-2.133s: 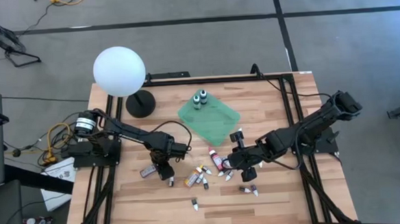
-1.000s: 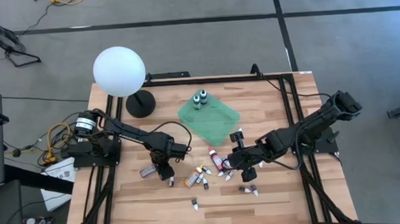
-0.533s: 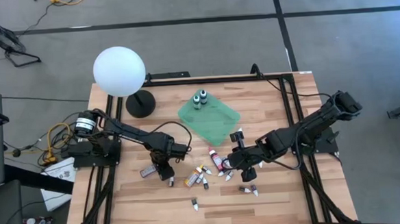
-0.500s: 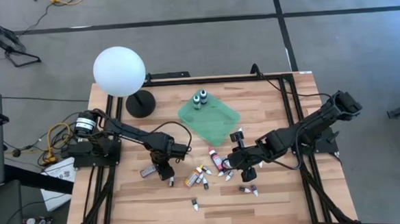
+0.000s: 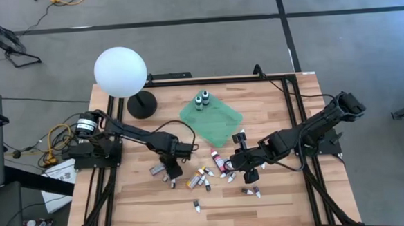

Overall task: Pick & Place food coloring
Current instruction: Put the large red food coloring bottle into the green bin

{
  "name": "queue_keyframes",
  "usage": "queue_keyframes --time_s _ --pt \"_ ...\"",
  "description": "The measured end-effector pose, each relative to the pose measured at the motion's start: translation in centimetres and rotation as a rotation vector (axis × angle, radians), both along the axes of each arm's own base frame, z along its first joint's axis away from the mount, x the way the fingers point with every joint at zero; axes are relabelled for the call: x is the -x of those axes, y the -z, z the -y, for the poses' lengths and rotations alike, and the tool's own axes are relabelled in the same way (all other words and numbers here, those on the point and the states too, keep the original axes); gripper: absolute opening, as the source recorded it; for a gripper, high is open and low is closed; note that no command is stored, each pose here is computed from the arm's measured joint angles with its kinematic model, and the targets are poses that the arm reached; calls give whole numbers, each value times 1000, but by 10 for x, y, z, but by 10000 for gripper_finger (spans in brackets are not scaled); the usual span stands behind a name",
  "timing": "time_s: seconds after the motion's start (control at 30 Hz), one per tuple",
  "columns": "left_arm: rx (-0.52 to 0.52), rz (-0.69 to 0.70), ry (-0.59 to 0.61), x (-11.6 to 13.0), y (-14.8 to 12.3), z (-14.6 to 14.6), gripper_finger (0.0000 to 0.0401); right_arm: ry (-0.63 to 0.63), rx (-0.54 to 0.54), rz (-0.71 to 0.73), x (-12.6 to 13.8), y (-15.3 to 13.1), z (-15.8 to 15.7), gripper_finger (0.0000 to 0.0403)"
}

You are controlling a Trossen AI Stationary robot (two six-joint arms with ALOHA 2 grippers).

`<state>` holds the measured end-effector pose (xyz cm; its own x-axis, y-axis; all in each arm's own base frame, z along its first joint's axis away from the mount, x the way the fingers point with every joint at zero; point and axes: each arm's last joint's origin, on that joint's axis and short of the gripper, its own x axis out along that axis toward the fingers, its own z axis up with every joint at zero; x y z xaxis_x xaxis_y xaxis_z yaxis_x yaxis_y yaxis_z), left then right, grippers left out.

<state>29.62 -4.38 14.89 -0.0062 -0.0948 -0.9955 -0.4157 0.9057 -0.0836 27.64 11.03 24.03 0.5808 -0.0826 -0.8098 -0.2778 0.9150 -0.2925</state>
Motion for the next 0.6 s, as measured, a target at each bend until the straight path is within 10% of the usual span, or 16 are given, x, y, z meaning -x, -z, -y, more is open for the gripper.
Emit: queue_keyframes --time_s 0.6 --pt "-250 309 71 -51 -73 1 111 0 0 0 0 0 0 0"
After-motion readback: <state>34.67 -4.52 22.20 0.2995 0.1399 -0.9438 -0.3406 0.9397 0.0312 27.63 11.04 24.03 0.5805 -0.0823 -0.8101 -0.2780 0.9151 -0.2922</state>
